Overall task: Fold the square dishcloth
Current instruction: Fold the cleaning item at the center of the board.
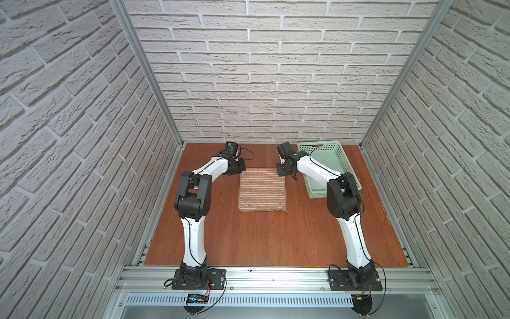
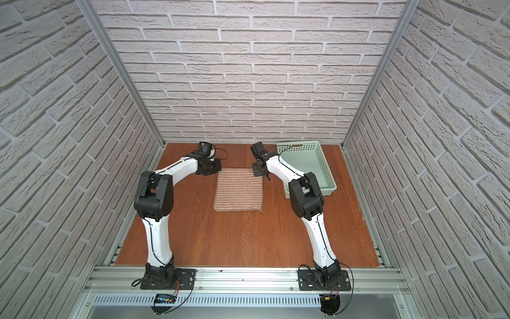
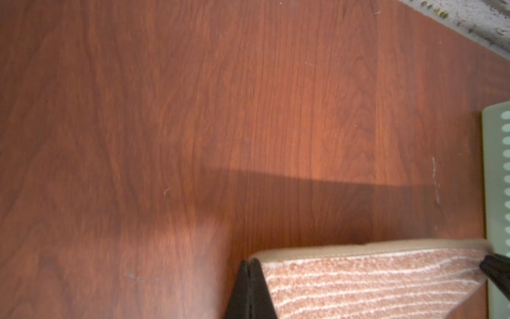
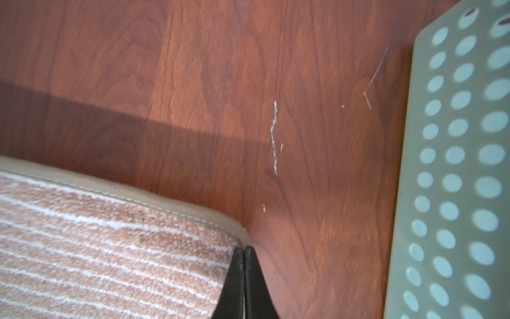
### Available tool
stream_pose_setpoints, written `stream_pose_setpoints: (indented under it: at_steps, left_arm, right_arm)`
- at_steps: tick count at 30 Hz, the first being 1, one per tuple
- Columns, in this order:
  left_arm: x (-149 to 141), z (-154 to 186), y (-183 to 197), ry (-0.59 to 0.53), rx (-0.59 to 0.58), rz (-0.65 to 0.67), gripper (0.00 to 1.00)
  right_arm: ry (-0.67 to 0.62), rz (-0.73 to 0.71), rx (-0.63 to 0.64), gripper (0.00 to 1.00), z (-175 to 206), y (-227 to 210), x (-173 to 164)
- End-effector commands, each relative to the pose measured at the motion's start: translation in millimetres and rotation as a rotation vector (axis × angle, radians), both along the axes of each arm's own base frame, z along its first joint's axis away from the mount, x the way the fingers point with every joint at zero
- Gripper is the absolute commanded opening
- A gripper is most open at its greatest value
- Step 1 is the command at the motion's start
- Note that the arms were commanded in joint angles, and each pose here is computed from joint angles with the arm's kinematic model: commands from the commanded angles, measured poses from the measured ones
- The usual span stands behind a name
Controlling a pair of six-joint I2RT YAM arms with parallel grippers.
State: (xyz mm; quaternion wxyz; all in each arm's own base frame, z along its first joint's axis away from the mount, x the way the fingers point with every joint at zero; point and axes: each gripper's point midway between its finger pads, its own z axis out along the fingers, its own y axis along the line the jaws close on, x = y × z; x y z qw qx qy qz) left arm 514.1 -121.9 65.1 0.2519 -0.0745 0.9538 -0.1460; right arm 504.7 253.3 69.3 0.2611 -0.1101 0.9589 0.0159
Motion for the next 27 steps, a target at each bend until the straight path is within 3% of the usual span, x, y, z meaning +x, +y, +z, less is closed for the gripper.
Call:
stream_pose_setpoints:
  at_steps: [1,11,27]
  left_arm:
    - [12,4,0,-0.036,-0.032,0.011,0.00]
    - [12,23,-7,-0.102,-0.086,-0.009,0.00]
    - [-14,39,-5,-0.158,-0.128,0.013,0.00]
  right_arm:
    - [-0.048,-0.011,-0.008,0.03,6,-3,13]
    - [-0.102,0.012,0.062,0.03,28,6,11]
    - [-0.149,0.021,0.117,0.03,41,-2,-18]
